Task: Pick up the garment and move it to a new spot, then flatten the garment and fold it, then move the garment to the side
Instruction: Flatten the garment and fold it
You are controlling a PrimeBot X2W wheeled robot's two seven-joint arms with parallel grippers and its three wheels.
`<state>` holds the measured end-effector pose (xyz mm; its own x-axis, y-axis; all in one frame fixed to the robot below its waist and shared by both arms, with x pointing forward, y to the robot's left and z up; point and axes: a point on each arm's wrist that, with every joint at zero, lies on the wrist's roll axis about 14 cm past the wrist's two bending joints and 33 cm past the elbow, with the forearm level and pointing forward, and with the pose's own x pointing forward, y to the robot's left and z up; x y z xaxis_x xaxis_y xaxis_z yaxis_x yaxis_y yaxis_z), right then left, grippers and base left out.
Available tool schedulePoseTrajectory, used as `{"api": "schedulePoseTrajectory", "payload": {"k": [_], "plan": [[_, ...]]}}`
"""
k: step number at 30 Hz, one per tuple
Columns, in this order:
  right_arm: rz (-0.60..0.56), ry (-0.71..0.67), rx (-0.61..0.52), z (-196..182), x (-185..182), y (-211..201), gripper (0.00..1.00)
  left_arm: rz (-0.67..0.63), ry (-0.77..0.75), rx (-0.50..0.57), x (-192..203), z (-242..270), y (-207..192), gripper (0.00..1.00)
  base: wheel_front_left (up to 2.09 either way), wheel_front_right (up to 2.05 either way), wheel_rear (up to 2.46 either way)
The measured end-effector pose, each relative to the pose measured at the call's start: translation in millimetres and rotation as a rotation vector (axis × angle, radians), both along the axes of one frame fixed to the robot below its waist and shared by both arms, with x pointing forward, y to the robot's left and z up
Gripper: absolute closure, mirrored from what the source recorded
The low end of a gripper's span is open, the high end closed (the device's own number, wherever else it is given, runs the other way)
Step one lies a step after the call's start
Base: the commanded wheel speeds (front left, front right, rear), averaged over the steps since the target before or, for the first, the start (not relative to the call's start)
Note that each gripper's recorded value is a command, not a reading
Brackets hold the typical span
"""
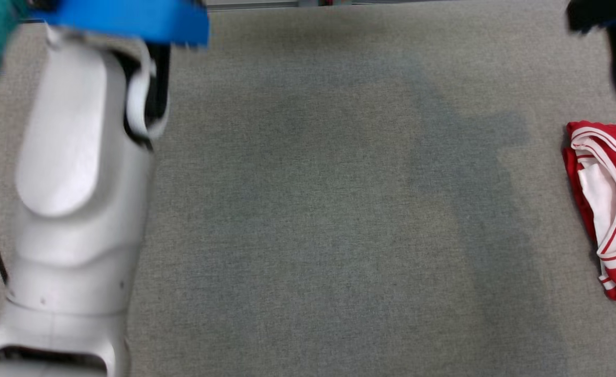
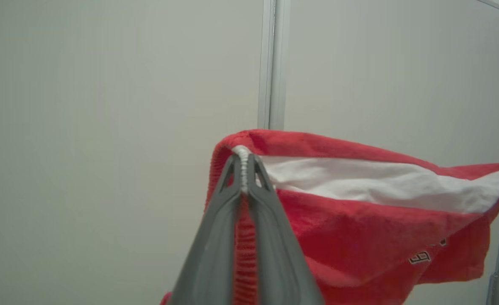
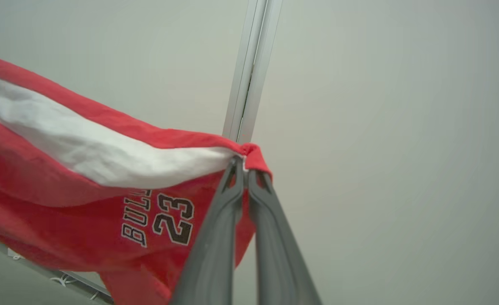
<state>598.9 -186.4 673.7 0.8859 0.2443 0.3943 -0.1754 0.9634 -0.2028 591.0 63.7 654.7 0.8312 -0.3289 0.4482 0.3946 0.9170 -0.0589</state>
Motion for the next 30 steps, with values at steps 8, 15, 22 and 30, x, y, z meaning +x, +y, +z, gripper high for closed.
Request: {"api": "schedulePoseTrajectory", "payload": {"k": [8, 15, 22, 30], "plan": [[0.080, 0.291, 0.036, -118.5, -63.4, 22.9, 1.00, 0.031, 0.410, -0.019, -68.8, -150.9, 17.6, 1.00, 0.00, 0.00, 0.00], [0.085, 0.514, 0.146, -195.7, -146.5, 27.0, 1.00, 0.061, 0.652, -0.083, -154.4, -223.3, 33.0, 1.00, 0.00, 0.00, 0.00], [0.120, 0.621, 0.195, -226.0, -223.0, 44.0, 1.00, 0.093, 0.772, -0.136, -239.0, -251.5, 43.8, 1.00, 0.00, 0.00, 0.00], [0.140, 0.673, 0.212, -241.2, -281.6, 50.6, 1.00, 0.060, 0.799, -0.130, -290.3, -257.1, 33.3, 1.00, 0.00, 0.00, 0.00]]}}
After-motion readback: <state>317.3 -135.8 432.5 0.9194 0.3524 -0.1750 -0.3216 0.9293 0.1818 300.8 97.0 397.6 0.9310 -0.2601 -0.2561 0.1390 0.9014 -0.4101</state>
